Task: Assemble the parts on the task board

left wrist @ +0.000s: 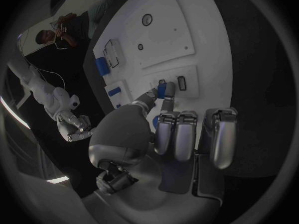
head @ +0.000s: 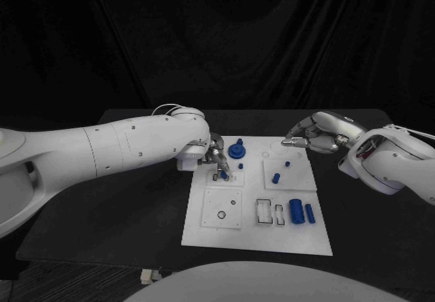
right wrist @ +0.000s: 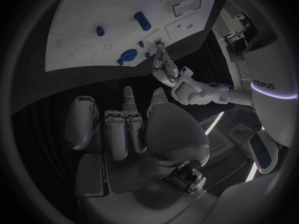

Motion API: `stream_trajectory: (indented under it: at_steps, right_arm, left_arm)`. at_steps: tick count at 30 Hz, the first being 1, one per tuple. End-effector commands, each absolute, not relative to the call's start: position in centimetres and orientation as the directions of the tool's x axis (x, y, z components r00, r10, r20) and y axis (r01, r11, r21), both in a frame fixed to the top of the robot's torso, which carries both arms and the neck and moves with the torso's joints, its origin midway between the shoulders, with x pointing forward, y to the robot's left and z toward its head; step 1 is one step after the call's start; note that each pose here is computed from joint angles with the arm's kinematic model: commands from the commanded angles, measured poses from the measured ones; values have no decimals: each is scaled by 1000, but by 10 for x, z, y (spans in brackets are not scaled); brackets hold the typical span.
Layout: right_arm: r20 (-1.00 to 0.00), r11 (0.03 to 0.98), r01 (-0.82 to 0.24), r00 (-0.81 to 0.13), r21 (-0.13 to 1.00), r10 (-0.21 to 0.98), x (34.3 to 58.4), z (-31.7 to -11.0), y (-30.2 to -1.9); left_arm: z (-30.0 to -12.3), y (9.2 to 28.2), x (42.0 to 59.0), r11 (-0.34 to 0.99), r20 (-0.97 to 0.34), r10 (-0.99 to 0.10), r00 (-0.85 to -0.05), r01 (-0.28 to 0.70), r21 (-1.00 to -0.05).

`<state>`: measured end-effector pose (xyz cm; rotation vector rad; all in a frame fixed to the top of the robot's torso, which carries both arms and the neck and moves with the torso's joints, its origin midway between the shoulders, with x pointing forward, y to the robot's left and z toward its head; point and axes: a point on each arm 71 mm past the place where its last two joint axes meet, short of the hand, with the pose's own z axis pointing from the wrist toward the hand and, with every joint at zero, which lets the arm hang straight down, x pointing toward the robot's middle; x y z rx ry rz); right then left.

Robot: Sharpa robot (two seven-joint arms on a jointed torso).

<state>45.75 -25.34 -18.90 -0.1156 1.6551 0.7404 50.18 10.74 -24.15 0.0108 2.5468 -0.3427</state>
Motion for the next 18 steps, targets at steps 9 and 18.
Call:
stream_trajectory:
  at_steps: [9,18]
  right_arm:
    - [-915,795,-457,-243,400,321,457,-190,-254]
    - [-915,795,-457,-245,400,320,457,-191,-254]
  left_arm:
    - [-245,106,500,965,-530,-71,-845,77,-252]
    - [-248,105,499,965,-526,-71,-848,76,-253]
